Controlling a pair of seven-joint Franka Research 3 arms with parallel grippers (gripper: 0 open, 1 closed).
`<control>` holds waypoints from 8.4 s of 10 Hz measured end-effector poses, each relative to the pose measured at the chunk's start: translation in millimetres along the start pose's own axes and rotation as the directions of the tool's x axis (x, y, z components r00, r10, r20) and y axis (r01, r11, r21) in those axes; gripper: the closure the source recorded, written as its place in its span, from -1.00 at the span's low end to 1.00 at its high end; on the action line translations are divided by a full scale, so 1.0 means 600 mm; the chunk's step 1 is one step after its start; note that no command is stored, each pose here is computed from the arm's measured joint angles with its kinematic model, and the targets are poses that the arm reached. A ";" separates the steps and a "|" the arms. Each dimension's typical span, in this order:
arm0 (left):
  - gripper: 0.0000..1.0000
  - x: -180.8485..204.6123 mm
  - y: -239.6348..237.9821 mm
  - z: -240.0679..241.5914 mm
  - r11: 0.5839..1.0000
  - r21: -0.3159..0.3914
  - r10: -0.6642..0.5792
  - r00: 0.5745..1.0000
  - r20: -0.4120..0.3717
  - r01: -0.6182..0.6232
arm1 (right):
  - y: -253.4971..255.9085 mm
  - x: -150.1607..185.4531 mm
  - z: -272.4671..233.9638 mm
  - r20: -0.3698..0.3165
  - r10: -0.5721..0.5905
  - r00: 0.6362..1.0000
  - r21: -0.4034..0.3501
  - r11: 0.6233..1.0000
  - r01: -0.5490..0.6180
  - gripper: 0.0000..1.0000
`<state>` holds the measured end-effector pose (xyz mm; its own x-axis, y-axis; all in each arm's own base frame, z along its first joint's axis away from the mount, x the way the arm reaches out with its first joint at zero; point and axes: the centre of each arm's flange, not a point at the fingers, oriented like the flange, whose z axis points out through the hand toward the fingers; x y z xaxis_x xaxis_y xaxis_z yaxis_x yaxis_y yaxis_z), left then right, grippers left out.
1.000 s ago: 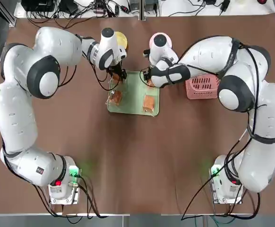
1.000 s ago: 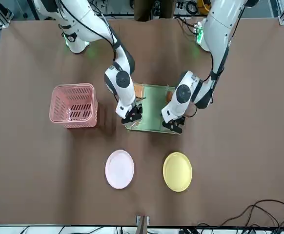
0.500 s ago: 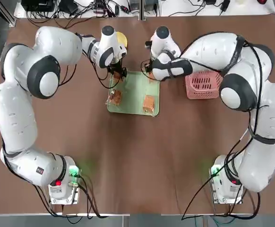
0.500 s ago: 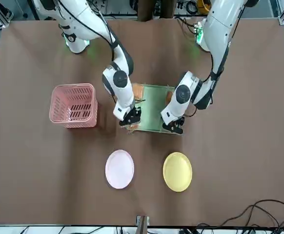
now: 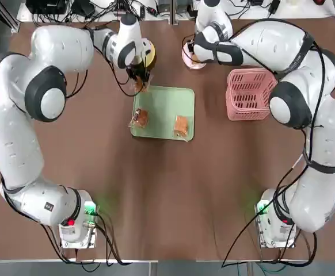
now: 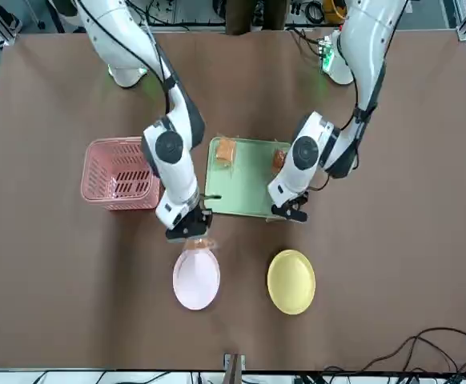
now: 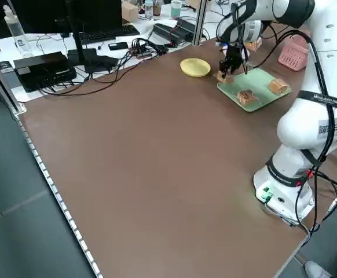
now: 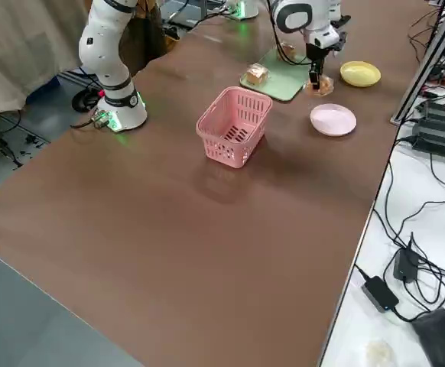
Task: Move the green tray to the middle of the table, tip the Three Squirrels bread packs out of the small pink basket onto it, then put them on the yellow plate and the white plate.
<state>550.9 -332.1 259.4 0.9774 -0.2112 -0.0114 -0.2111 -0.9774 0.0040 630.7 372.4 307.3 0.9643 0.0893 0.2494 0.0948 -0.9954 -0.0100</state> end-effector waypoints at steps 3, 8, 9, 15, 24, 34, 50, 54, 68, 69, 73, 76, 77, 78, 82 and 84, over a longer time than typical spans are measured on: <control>0.09 0.052 -0.041 -0.052 0.999 -0.012 -0.046 0.997 -0.061 0.046 | 0.028 0.061 0.050 -0.035 0.006 0.999 0.003 1.000 -0.005 0.16; 0.07 0.195 -0.118 -0.025 0.996 -0.006 -0.087 0.982 -0.170 0.087 | 0.050 0.106 0.140 -0.031 -0.078 0.997 0.105 0.991 0.080 0.20; 0.07 0.210 -0.107 -0.010 0.996 -0.022 -0.085 0.977 -0.196 0.082 | 0.077 0.113 0.150 -0.024 -0.094 0.995 0.111 0.989 0.097 0.20; -0.19 0.234 -0.104 0.030 0.994 -0.050 -0.107 0.953 -0.285 0.097 | 0.054 0.099 0.164 -0.015 -0.120 0.993 0.132 0.984 0.121 -0.86; -1.00 0.136 -0.038 -0.039 0.993 -0.008 -0.120 0.985 -0.123 0.120 | -0.025 -0.080 -0.109 0.181 0.135 0.974 0.079 0.985 -0.151 -0.97; -1.00 -0.272 0.073 0.045 0.998 -0.001 0.059 0.997 -0.052 -0.059 | -0.200 -0.377 -0.023 0.223 0.276 0.935 -0.052 0.961 -0.272 -0.97; -0.91 -0.235 0.085 0.161 0.994 -0.020 0.107 0.994 0.012 -0.106 | -0.223 -0.406 0.073 0.199 0.262 0.944 -0.061 0.965 -0.255 0.02; -0.16 -0.173 0.046 0.094 0.999 0.017 0.045 0.999 -0.017 -0.045 | -0.116 -0.199 0.012 0.055 0.305 0.951 -0.006 0.952 -0.305 0.02; 0.07 0.235 -0.111 -0.066 0.985 0.022 -0.159 0.955 -0.248 0.170 | 0.014 0.106 0.122 -0.089 -0.094 0.992 -0.010 0.996 0.093 0.08; 0.07 0.236 -0.105 -0.064 0.986 0.031 -0.153 0.954 -0.257 0.166 | 0.016 0.107 0.128 -0.089 -0.118 0.989 -0.011 0.993 0.117 0.08; 0.07 0.242 -0.093 -0.028 0.986 0.003 -0.157 0.946 -0.283 0.165 | 0.020 0.107 0.136 -0.088 -0.133 0.987 -0.013 0.991 0.133 0.00; 0.05 0.238 -0.081 0.031 0.988 0.019 -0.141 0.955 -0.262 0.151 | 0.035 0.109 0.147 -0.083 -0.127 0.988 -0.018 0.992 0.126 -0.62; 0.05 0.241 -0.085 0.038 0.988 0.020 -0.140 0.951 -0.276 0.151 | 0.037 0.109 0.151 -0.085 -0.128 0.988 -0.017 0.992 0.127 -0.93; 0.05 0.242 -0.088 0.044 0.988 0.019 -0.141 0.949 -0.281 0.152 | 0.037 0.109 0.153 -0.091 -0.129 0.987 -0.012 0.992 0.128 -0.97; 0.05 0.244 -0.084 0.055 0.990 0.024 -0.127 0.952 -0.278 0.139 | 0.033 0.108 0.163 -0.113 -0.129 0.985 0.005 0.991 0.131 -0.97; 0.05 0.243 -0.090 0.049 0.992 0.069 -0.091 0.970 -0.225 0.110 | 0.032 0.109 0.160 -0.114 -0.127 0.985 0.009 0.992 0.129 -0.97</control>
<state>704.3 -309.9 228.2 0.9701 -0.1151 0.2135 -0.1031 -0.9924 -0.0664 719.4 362.6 230.3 0.9097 0.2107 0.3578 0.2206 -0.9753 0.0136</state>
